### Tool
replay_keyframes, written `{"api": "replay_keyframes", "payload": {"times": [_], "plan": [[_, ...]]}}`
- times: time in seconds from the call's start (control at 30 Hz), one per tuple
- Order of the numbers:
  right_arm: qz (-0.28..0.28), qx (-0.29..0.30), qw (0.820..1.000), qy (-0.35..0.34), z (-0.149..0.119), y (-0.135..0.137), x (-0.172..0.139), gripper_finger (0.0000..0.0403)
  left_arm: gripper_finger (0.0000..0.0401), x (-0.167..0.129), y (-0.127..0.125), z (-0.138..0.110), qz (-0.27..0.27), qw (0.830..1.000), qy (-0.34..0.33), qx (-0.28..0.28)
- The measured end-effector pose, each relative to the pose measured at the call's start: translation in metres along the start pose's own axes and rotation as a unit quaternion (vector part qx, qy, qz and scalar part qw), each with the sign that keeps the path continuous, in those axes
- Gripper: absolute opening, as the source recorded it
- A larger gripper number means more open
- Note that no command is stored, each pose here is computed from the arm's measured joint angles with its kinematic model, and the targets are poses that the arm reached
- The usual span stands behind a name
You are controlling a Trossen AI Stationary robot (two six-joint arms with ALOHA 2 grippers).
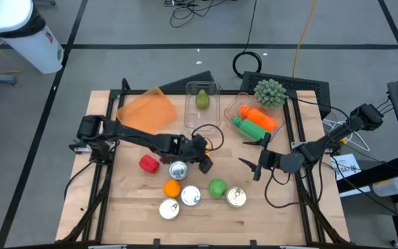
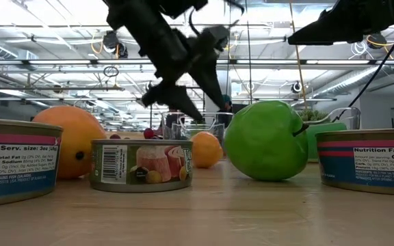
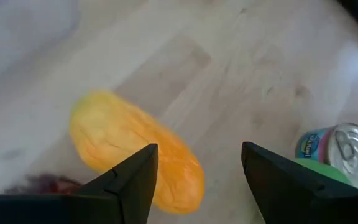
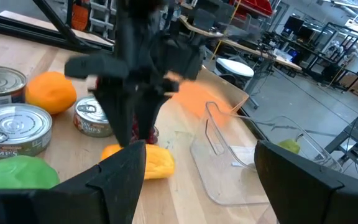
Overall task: Pick & Place Food Item
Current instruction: Put the mango into the left transparent bin
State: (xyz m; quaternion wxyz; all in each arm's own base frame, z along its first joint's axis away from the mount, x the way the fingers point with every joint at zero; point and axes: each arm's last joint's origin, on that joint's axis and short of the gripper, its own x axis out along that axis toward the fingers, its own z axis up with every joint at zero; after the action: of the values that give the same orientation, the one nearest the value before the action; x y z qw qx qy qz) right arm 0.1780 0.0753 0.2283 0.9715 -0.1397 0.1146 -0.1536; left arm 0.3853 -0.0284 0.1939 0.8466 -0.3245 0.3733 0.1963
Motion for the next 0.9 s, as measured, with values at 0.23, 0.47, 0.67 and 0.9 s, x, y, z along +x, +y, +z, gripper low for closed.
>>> {"api": "replay_keyframes", "payload": {"times": [0.23, 0.47, 0.67, 0.9], "plan": [[0.0, 0.004, 1.0, -0.001, 0.0, 0.0, 0.0, 0.0281, 0.0244, 0.019, 0.011, -0.008, 0.041, 0.996, 0.016, -0.082], [0.0, 0.013, 1.0, -0.001, 0.0, 0.0, 0.0, 0.0281, 0.0244, 0.025, 0.013, -0.004, 0.047, 0.993, -0.009, -0.11], [-0.003, 0.048, 0.998, 0.033, -0.008, 0.0, 0.002, 0.0281, 0.0247, 0.025, 0.006, 0.002, 0.021, 0.995, -0.048, -0.08], [0.044, 0.086, 0.994, 0.058, -0.015, -0.002, 0.019, 0.0298, 0.0319, 0.034, 0.004, 0.001, 0.0, 0.995, -0.048, -0.085]]}}
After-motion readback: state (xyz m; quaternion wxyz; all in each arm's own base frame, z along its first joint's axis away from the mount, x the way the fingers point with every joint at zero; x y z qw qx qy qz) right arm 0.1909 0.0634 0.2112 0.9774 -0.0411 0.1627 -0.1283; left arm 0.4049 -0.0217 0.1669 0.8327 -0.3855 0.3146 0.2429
